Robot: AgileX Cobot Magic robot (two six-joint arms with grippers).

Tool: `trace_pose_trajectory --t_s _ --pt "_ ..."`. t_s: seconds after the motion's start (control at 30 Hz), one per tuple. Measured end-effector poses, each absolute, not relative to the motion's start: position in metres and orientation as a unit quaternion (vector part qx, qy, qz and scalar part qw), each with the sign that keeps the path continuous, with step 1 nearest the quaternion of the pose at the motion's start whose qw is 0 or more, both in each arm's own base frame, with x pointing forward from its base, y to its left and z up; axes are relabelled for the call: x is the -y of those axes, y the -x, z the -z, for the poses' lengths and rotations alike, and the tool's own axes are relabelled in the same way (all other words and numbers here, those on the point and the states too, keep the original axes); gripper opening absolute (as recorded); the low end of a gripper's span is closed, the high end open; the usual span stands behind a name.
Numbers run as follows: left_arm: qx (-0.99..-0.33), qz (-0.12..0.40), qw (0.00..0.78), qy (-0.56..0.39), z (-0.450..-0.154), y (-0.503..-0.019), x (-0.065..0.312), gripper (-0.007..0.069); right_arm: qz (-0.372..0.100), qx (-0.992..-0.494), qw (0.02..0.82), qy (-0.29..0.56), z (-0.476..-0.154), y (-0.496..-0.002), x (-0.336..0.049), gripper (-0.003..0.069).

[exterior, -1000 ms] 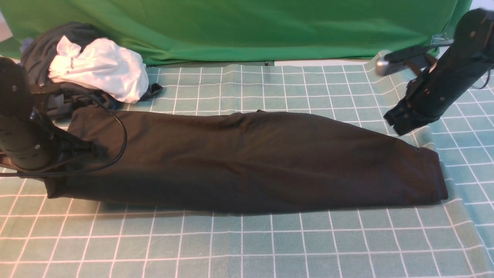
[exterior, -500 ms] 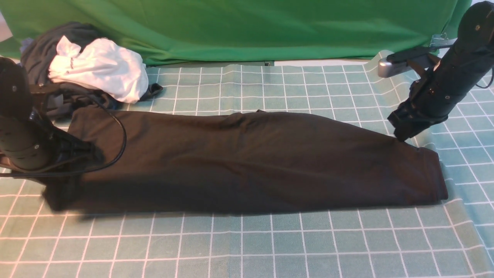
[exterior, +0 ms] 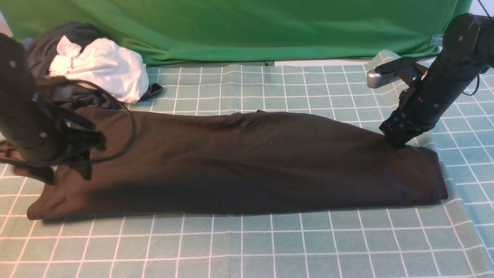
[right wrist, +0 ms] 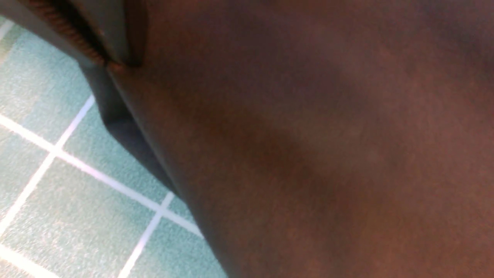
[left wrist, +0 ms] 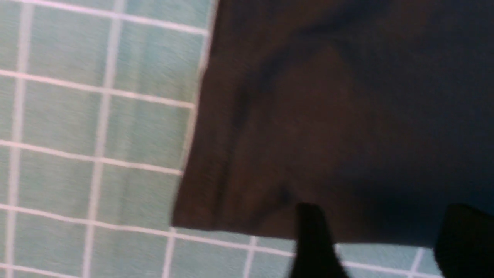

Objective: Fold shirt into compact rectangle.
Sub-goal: 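Pull the folded dark garment lengthwise by its ends to straighten it flat on the table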

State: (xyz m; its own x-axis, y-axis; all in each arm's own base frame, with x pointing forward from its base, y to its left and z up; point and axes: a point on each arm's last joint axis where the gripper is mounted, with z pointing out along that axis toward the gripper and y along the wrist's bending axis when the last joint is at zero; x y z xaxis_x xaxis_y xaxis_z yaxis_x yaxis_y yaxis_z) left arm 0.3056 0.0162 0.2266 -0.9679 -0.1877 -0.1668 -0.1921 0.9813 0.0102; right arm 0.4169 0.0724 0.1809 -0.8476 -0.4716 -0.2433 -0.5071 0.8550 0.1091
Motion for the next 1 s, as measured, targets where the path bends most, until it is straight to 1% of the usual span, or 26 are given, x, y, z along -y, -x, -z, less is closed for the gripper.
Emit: trace_pose_trajectory --t_s 0.03,0.07,0.1,0.17,0.2,0.33,0.47,0.53,0.6,0.63,0.7,0.77,0.8,0.83,0.87,1.0 --pt "-0.994 -0.011 0.076 0.082 -0.225 -0.304 -0.01 0.0226 -0.084 -0.957 0.106 0.256 -0.184 -0.418 -0.072 0.0025" --pt "-0.995 -0.009 0.072 0.074 -0.224 -0.303 -0.007 0.0146 -0.083 -0.957 0.106 0.256 -0.187 -0.419 -0.071 0.0022" --pt "-0.995 -0.006 0.072 0.066 -0.224 -0.303 -0.003 0.009 -0.083 -0.957 0.108 0.256 -0.19 -0.421 -0.07 0.002" --pt "-0.995 0.002 0.08 0.055 -0.227 -0.303 0.004 0.0033 -0.083 -0.957 0.113 0.253 -0.196 -0.424 -0.067 0.0019" --pt "-0.995 0.007 0.087 0.052 -0.231 -0.302 0.007 0.002 -0.082 -0.958 0.117 0.25 -0.198 -0.426 -0.065 0.0019" --pt "-0.991 0.025 0.117 0.055 -0.249 -0.295 0.011 0.0003 -0.078 -0.96 0.124 0.241 -0.201 -0.429 -0.055 0.0018" --pt "-0.987 0.03 0.145 0.055 -0.268 -0.285 0.012 0.0003 -0.073 -0.962 0.121 0.235 -0.199 -0.43 -0.048 0.002" --pt "-0.985 0.035 0.159 0.057 -0.276 -0.281 0.012 0.0003 -0.075 -0.965 0.116 0.222 -0.196 -0.431 -0.047 0.0047" --pt "-0.982 0.038 0.173 0.057 -0.285 -0.276 0.012 0.0003 -0.08 -0.973 0.097 0.196 -0.195 -0.429 -0.047 0.0113" --pt "-0.981 0.039 0.181 0.056 -0.289 -0.273 0.012 0.0003 -0.082 -0.977 0.081 0.18 -0.196 -0.427 -0.047 0.0165" --pt "-0.977 0.041 0.201 0.051 -0.301 -0.265 0.012 0.0003 -0.084 -0.982 0.048 0.16 -0.202 -0.419 -0.046 0.0299" --pt "-0.973 0.042 0.221 0.045 -0.312 -0.257 0.012 0.0003 -0.082 -0.984 0.043 0.151 -0.212 -0.413 -0.045 0.0385" --pt "-0.972 0.043 0.226 0.045 -0.314 -0.255 0.012 0.0003 -0.082 -0.984 0.044 0.151 -0.213 -0.412 -0.045 0.0392" --pt "-0.971 0.043 0.231 0.044 -0.318 -0.252 0.012 0.0005 -0.082 -0.984 0.044 0.15 -0.217 -0.409 -0.045 0.0414" --pt "-0.968 0.044 0.244 0.042 -0.327 -0.243 0.012 0.0006 -0.082 -0.985 0.044 0.147 -0.224 -0.401 -0.044 0.0444" --pt "-0.962 0.046 0.265 0.041 -0.342 -0.228 0.011 0.0006 -0.084 -0.987 0.022 0.138 -0.221 -0.383 -0.043 0.0464"
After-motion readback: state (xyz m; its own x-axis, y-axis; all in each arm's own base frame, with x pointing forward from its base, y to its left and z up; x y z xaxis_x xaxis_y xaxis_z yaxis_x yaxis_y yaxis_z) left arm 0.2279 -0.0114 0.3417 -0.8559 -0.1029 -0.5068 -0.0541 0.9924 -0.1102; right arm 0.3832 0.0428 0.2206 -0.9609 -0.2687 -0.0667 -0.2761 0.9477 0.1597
